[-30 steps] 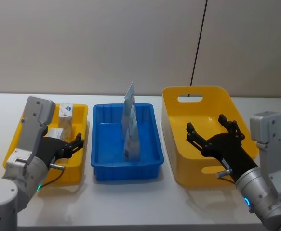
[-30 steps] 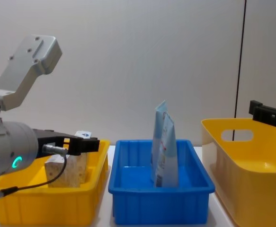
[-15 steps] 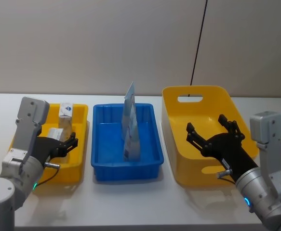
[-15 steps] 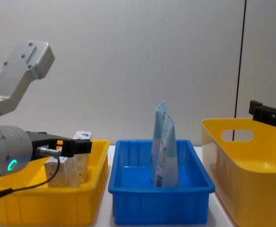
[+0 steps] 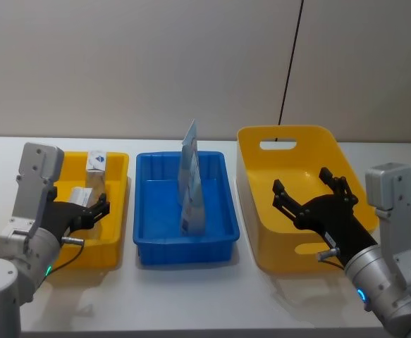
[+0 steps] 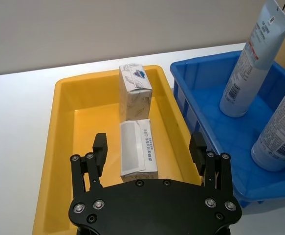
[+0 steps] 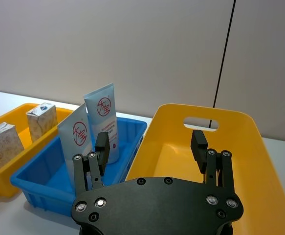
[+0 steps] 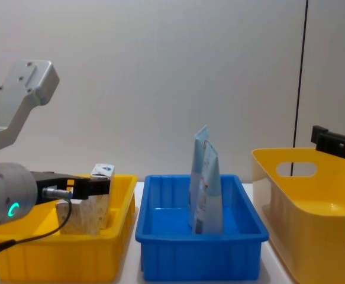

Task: Bimanual collaborative sorting of washing and personal care products

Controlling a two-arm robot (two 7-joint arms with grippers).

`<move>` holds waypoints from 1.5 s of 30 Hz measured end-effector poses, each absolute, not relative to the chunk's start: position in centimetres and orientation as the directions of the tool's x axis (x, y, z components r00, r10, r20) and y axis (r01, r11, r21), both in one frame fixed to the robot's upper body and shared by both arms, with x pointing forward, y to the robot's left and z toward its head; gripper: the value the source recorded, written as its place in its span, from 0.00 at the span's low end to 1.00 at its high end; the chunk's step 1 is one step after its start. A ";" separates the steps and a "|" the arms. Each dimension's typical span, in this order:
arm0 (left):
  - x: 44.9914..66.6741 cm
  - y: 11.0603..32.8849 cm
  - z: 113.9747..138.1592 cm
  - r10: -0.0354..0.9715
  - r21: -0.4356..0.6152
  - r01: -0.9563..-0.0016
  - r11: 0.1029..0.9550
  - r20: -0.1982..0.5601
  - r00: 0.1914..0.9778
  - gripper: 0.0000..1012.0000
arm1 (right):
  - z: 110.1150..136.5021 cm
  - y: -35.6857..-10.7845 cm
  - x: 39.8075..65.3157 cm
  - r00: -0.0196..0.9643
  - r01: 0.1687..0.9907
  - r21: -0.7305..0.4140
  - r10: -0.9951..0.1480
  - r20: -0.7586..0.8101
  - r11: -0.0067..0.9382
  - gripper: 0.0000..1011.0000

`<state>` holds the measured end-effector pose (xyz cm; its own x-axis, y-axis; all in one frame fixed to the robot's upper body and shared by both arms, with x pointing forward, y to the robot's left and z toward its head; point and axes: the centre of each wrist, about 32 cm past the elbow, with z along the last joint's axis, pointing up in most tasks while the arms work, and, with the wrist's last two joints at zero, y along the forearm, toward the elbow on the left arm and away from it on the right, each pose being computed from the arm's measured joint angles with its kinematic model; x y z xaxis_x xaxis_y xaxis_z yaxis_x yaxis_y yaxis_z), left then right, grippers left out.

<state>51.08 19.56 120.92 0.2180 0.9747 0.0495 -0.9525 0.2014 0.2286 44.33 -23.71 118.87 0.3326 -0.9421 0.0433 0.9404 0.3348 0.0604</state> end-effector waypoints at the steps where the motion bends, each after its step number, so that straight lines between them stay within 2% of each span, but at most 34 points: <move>1: 51.1 19.6 120.9 0.975 0.230 -0.952 0.202 0.047 0.218 0.99 | 118.9 -23.7 44.3 0.333 0.940 0.060 -0.942 0.043 0.335 0.99; 19: 51.9 19.8 119.7 0.974 0.268 -0.939 0.217 0.001 0.226 0.99 | 118.9 -23.7 44.3 0.333 0.940 0.060 -0.942 0.043 0.335 0.99; 45: 52.5 19.7 119.1 0.972 0.316 -0.931 0.183 0.084 0.220 0.99 | 118.9 -23.7 44.3 0.333 0.940 0.060 -0.942 0.043 0.335 0.99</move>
